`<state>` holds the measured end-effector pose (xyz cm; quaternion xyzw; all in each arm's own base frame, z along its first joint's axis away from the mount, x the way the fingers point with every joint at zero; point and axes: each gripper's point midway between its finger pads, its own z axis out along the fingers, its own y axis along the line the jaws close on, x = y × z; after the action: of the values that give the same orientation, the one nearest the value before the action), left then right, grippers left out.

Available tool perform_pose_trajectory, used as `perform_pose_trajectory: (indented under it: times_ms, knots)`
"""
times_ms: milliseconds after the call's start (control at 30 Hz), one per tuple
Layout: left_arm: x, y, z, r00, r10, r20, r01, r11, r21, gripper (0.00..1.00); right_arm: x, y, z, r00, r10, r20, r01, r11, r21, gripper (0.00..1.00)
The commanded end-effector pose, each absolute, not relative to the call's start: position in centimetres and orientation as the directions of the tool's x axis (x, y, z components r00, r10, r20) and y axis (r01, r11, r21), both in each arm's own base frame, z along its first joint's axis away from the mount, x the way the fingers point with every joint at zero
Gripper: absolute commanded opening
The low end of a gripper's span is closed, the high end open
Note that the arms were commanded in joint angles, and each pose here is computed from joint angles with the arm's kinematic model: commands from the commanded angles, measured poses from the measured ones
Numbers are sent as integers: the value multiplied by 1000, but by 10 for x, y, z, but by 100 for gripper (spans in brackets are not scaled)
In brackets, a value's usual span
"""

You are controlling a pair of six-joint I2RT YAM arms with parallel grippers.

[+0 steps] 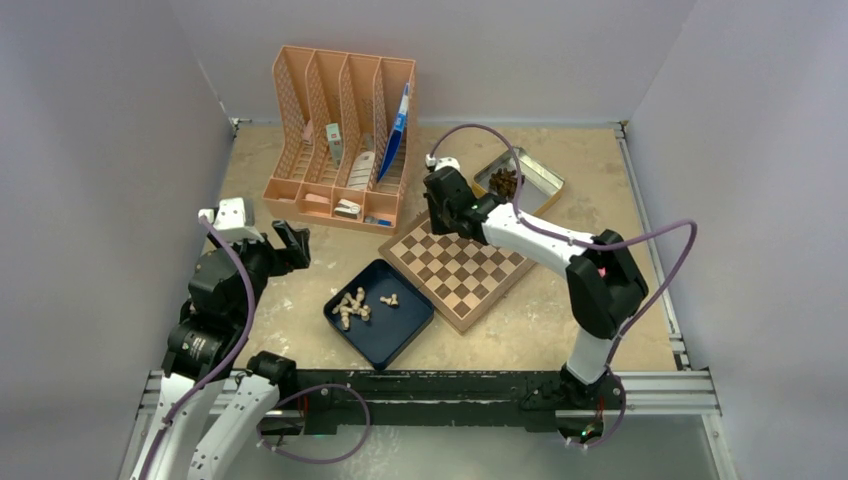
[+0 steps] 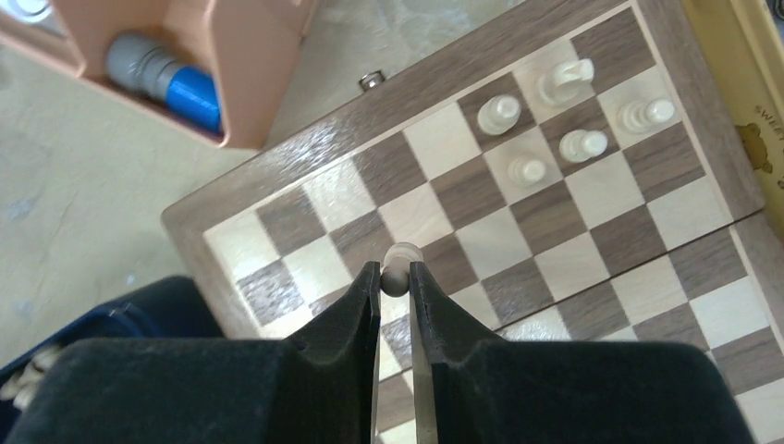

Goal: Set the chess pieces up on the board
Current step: Place the chess piece on the chessboard.

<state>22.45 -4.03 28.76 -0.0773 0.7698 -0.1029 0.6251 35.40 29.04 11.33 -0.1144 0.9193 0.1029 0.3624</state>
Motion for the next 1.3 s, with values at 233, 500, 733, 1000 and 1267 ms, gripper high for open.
perform_pose_trajectory:
  times_ms: [233,500,733,1000,1267]
  knots:
    - [228,-45,293,-188,-248,-950,35,965,-259,84,398,274,104,-700,-108,-706,-199,979,48,17]
    - [228,-44,294,-184,-249,-951,35,965,-260,84,404,269,94,-710,-99,-698,-195,979,60,17]
    - [227,-44,294,-184,-250,-951,33,965,-260,84,405,271,87,-722,-97,-685,-203,976,76,18]
    - [227,-43,294,-181,-252,-950,29,965,-262,84,402,270,84,-731,-102,-675,-204,976,73,19]
    - [226,-43,295,-179,-255,-950,30,964,-264,84,402,269,78,-738,-107,-666,-202,977,67,21]
